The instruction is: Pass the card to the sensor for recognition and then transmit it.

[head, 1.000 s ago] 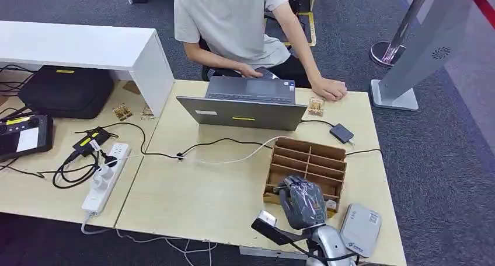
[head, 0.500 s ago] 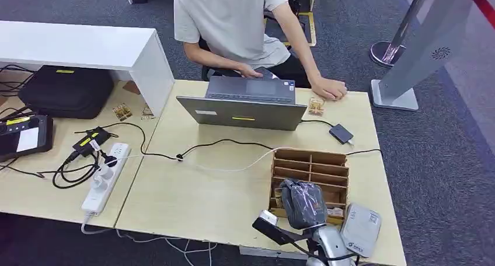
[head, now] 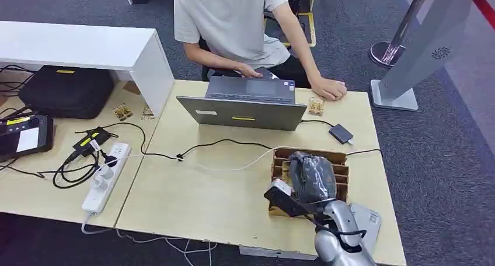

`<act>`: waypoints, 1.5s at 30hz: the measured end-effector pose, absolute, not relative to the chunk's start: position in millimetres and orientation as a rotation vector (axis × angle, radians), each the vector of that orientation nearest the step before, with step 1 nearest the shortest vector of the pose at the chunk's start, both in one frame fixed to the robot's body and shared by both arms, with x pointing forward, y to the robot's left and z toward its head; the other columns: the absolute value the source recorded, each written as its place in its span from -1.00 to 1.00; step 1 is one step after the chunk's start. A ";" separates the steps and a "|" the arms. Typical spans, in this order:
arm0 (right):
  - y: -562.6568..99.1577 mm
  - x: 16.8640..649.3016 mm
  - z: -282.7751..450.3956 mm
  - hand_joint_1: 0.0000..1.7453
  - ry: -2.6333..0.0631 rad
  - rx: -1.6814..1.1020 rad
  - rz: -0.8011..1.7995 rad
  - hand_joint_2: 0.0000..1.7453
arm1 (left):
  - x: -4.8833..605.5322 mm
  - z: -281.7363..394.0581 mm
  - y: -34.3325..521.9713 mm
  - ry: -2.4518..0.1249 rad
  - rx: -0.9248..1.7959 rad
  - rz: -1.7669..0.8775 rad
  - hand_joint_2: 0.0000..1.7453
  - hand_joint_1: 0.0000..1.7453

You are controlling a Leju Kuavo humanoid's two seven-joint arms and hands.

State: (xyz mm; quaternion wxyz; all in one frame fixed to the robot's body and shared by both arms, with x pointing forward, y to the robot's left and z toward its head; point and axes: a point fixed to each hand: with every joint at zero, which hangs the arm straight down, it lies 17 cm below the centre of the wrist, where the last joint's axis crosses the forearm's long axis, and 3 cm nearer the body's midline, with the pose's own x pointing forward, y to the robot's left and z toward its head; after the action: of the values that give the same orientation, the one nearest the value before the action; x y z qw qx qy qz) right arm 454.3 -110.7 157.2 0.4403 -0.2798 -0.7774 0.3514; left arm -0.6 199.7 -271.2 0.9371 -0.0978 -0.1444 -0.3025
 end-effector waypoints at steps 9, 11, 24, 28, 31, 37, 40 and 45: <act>-127.1 491.8 242.0 1.00 -2.048 -0.786 0.804 1.00 | -0.3 -271.4 200.2 -0.284 -0.204 -0.628 1.00 -1.00; -129.1 499.2 255.7 1.00 -2.061 -0.800 0.802 1.00 | -0.2 -271.4 200.4 -0.284 -0.206 -0.631 1.00 -1.00; -165.4 585.4 365.5 1.00 -1.980 -1.244 0.867 1.00 | 4.1 -271.0 202.5 -0.279 -0.220 -0.669 1.00 -1.00; -174.8 604.7 376.3 1.00 -1.897 -1.436 0.929 1.00 | 5.5 -270.8 201.2 -0.279 -0.224 -0.681 1.00 -1.00; -171.9 615.6 369.0 1.00 -1.823 -1.514 1.015 1.00 | 7.2 -270.9 200.9 -0.276 -0.224 -0.684 1.00 -1.00; -168.7 624.1 358.2 1.00 -1.777 -1.522 1.068 1.00 | 7.8 -270.9 200.6 -0.276 -0.224 -0.685 1.00 -1.00; -163.5 624.7 351.0 -1.00 -1.767 -1.519 1.093 1.00 | 7.7 -270.8 200.3 -0.275 -0.225 -0.683 1.00 -1.00; -152.2 623.3 341.7 -1.00 -1.759 -1.519 1.137 1.00 | 9.6 -272.2 201.6 -0.272 -0.203 -0.694 1.00 -1.00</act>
State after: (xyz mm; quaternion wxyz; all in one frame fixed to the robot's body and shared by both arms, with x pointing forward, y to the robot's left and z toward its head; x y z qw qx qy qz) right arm 623.3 -152.2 341.7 0.2736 -0.5645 -0.6540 0.4227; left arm 9.6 201.6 -272.2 0.9264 -0.0992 -0.1326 -0.3382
